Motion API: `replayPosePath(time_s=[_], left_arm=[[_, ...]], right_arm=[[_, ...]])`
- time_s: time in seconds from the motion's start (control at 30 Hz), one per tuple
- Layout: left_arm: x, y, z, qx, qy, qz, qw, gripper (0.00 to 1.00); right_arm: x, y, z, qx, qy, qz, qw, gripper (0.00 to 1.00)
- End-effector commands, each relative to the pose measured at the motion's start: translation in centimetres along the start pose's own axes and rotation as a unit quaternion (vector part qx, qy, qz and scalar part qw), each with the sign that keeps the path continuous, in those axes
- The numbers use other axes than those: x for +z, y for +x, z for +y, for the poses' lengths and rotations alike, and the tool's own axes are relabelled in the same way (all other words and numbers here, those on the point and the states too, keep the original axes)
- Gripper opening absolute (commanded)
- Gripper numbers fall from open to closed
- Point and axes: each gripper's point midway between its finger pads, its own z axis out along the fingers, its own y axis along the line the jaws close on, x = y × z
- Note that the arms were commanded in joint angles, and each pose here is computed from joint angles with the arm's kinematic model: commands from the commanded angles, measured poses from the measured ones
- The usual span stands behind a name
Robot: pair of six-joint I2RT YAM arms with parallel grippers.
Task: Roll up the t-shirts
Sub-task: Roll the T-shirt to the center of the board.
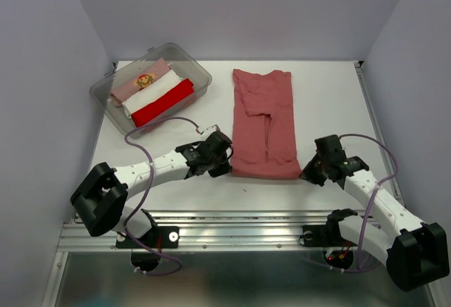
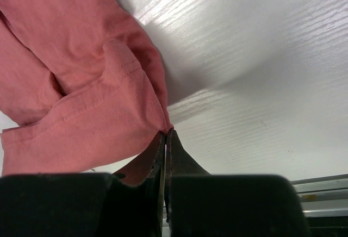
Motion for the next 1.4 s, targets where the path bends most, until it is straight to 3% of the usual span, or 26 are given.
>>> replayPosePath(time_s=[0.0, 0.27, 0.3, 0.43, 0.63, 0.67, 0.73, 0.8, 0.83, 0.87, 1.1, 1.37], left_arm=[[-0.1, -1.6, -0.3, 0.003, -0.014, -0.022, 1.0, 0.0], [0.9, 0.2, 0.4, 0.013, -0.005, 0.01, 1.0, 0.0], [1.0, 0.5, 0.8, 0.013, -0.008, 0.015, 1.0, 0.0], [1.3, 1.0, 1.1, 0.018, -0.007, 0.022, 1.0, 0.0], [1.8, 1.5, 1.3, 0.021, -0.014, 0.032, 0.999, 0.0], [1.9, 1.6, 1.4, 0.021, -0.015, 0.034, 0.999, 0.0], [1.9, 1.6, 1.2, 0.02, -0.013, 0.033, 0.999, 0.0], [2.0, 1.6, 1.2, 0.02, -0.014, 0.034, 0.999, 0.0], [2.0, 1.6, 1.2, 0.02, -0.014, 0.034, 0.999, 0.0], [2.0, 1.6, 1.2, 0.02, -0.014, 0.034, 0.999, 0.0], [2.1, 1.6, 1.2, 0.021, -0.017, 0.034, 0.999, 0.0], [2.0, 1.5, 1.2, 0.021, -0.018, 0.033, 0.999, 0.0]], right_arm=[[-0.4, -1.3, 0.6, -0.005, 0.014, -0.017, 1.0, 0.01], [-0.2, 0.6, -0.6, -0.013, 0.006, 0.009, 1.0, 0.01], [-0.2, 0.9, -0.7, -0.012, 0.003, 0.013, 1.0, 0.03], [-0.6, 0.0, -0.2, -0.015, -0.005, -0.006, 1.0, 0.31], [-1.4, -2.0, 1.6, -0.026, -0.015, -0.034, 0.999, 0.36], [-1.0, -2.3, 1.9, -0.028, -0.016, -0.036, 0.999, 0.35], [-0.6, -2.5, 2.4, -0.031, -0.022, -0.036, 0.999, 0.26], [0.3, -2.7, 3.2, -0.034, -0.03, -0.035, 0.998, 0.14], [0.5, -3.1, 3.9, -0.034, -0.039, -0.038, 0.998, 0.03], [1.2, -2.9, 4.0, -0.037, -0.033, -0.029, 0.998, 0.01], [3.0, -3.7, 5.0, -0.047, -0.031, -0.03, 0.998, 0.01], [6.9, -2.9, 1.9, -0.052, 0.047, -0.017, 0.997, 0.01]])
